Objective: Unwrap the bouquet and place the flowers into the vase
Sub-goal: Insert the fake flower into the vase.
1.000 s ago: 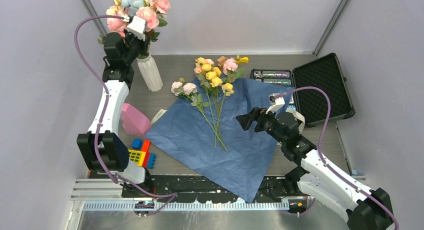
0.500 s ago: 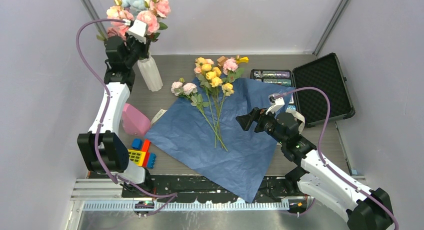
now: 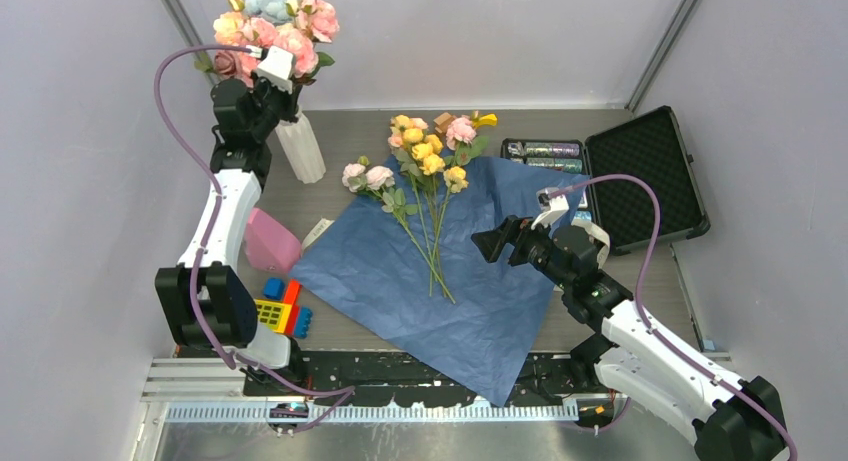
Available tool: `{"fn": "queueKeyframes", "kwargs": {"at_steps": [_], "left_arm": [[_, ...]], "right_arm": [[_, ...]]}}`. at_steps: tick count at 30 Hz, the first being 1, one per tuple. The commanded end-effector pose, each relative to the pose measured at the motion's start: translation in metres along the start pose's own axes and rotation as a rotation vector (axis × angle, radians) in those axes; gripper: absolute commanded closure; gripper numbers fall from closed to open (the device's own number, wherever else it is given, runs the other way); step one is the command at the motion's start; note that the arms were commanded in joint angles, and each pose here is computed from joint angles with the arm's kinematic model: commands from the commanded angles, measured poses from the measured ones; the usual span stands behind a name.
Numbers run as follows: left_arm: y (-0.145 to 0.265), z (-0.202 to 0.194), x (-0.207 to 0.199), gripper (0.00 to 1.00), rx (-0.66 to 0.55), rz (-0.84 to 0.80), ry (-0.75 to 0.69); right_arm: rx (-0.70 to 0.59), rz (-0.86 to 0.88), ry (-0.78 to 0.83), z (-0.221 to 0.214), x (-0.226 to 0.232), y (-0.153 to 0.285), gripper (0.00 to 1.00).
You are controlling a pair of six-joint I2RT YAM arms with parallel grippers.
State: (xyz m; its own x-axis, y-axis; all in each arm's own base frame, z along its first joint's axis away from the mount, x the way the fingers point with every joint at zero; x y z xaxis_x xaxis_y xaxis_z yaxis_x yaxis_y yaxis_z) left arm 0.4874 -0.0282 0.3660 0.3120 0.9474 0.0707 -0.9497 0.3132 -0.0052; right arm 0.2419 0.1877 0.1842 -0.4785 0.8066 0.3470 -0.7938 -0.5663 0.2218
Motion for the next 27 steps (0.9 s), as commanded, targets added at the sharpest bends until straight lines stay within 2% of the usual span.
{"fn": "queueKeyframes", "kwargs": {"at_steps": [1,8,16,27], "left_arm": [[0.01,-0.001,0.003,1.0,-0.005,0.038,0.041],[0.016,0.0,0.001,0.84,-0.012,0.042,0.06],[0.03,0.01,-0.002,0.61,-0.032,0.056,0.074],[0.057,0.019,-0.018,0.44,-0.057,0.031,0.105]], "right_arm": [[-0.058,0.025,-0.01,0.014,0.005,-0.002,0.07],[-0.058,0.025,-0.012,0.014,0.005,-0.002,0.07],[-0.058,0.026,-0.011,0.013,0.005,-0.002,0.06],[-0.062,0.031,-0.018,0.012,0.006,0.0,0.07]]}}
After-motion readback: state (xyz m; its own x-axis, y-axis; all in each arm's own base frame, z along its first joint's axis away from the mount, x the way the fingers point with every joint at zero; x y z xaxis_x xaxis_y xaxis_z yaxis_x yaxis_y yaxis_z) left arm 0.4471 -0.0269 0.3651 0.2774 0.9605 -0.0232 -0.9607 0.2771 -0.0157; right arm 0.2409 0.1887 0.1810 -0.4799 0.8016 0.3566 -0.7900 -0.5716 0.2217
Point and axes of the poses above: each gripper's point midway between its finger pads, its own y axis back along the fingers, its own x axis along the line the jaws close on, z = x × y, the point moved 1 cm from there along y, back along the fingers, and after that the axes turned 12 degrees about y, right-handed, at the moved point
